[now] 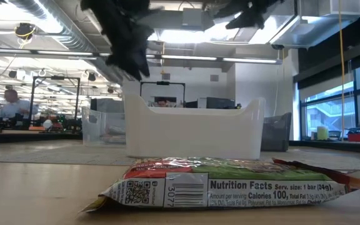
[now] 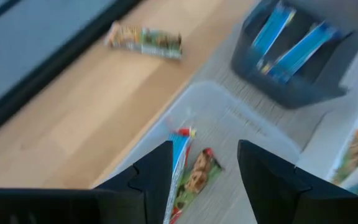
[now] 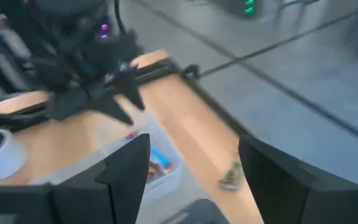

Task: Pick and place Granola Bars by type
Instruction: Put the yellow granola bar into the white bin

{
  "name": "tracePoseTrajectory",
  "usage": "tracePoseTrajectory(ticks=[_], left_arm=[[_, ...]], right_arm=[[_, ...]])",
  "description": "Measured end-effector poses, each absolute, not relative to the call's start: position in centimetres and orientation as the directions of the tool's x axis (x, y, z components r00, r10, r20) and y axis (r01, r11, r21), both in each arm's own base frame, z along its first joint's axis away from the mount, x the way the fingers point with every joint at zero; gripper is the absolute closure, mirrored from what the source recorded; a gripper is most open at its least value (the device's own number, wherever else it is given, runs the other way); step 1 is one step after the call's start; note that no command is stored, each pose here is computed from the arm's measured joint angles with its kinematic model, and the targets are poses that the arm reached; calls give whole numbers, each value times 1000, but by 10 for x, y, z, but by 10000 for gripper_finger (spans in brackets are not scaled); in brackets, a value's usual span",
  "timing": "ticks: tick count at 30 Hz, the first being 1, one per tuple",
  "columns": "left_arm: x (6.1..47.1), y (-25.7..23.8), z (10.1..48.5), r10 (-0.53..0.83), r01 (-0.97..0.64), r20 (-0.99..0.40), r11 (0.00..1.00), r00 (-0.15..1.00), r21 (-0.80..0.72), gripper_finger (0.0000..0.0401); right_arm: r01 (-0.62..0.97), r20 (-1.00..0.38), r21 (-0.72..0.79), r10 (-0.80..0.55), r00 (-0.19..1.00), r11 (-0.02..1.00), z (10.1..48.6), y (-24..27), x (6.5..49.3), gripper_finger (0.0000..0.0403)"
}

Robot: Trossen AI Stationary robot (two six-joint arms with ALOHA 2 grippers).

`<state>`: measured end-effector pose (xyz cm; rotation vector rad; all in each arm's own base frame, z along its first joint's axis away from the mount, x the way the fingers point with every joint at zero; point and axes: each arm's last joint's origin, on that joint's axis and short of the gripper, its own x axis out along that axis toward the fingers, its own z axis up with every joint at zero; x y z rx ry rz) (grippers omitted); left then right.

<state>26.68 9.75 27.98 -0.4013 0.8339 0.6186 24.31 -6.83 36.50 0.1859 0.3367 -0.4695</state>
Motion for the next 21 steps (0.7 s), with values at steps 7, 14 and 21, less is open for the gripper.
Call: tracePoseTrajectory(ticks=[7,14,21], left_arm=[[245,90,311,383,-635,-704,763,598,-124,228],[241,89,314,392,-629,-696,769,602,-111,229],[240,89,311,390,-614,-704,785,594,-83,230]], right_arm=[[469,-435,112,-381,816,876,353,-119,282,153],[540,-628,51,-393,672,840,339,-174,324,153],[539,-759,-9,-356,544,842,301,-214,361,153]])
